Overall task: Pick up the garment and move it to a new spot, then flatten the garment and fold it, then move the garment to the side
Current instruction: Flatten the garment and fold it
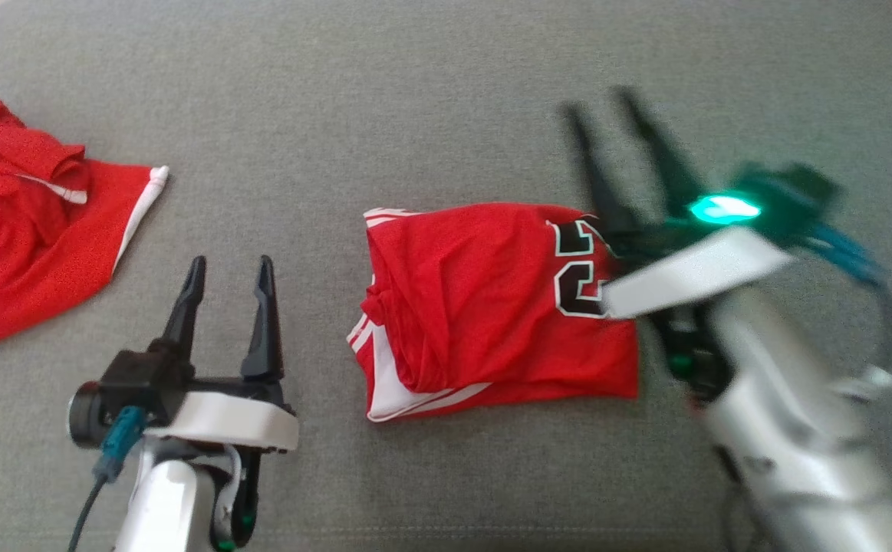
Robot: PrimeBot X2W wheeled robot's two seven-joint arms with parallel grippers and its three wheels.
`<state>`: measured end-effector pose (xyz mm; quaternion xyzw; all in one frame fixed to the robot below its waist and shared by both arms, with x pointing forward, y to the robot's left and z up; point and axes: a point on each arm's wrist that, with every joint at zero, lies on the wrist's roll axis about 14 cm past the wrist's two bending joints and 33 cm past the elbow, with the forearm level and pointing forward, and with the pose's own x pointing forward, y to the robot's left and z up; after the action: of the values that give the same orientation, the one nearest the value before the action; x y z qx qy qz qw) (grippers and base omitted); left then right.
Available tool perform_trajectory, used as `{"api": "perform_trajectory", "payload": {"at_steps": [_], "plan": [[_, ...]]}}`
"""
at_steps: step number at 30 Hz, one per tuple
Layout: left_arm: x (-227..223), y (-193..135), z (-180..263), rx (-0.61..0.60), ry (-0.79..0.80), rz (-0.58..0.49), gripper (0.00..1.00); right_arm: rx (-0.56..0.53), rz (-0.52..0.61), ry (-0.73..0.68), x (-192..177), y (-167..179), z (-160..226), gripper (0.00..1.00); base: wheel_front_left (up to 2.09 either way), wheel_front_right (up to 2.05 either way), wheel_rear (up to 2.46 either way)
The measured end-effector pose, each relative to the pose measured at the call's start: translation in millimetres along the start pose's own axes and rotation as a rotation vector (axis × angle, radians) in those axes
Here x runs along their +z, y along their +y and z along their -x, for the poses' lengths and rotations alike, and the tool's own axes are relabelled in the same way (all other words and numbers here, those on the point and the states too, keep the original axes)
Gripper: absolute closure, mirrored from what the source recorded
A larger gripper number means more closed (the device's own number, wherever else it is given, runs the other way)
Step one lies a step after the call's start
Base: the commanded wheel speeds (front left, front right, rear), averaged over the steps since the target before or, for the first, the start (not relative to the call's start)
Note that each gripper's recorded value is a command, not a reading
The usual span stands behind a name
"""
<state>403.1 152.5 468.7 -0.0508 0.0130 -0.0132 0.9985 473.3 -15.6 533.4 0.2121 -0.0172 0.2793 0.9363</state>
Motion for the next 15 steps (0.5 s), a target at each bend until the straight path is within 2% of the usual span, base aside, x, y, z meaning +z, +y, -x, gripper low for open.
{"api": "perform_trajectory", "payload": {"at_steps": [4,7,11,15], "plan": [[2.6,2.3,-2.0,0.003,-0.009,-0.004,0.00,-0.183,0.110,0.013,4.5,-59.1,43.5,0.00,0.00,0.00,0.00],[5.2,-0.1,-2.6,-0.007,-0.017,-0.014,0.00,-0.287,0.195,0.048,4.7,-85.5,76.9,0.00,0.00,0.00,0.00],[7.4,-0.3,-2.2,-0.010,-0.023,-0.018,0.00,-0.355,0.288,0.058,16.1,-96.9,103.8,0.00,0.00,0.00,0.00],[9.4,-0.1,-0.9,-0.013,-0.028,-0.026,0.00,-0.386,0.339,0.069,21.3,-93.9,121.4,0.00,0.00,0.00,0.00]]}}
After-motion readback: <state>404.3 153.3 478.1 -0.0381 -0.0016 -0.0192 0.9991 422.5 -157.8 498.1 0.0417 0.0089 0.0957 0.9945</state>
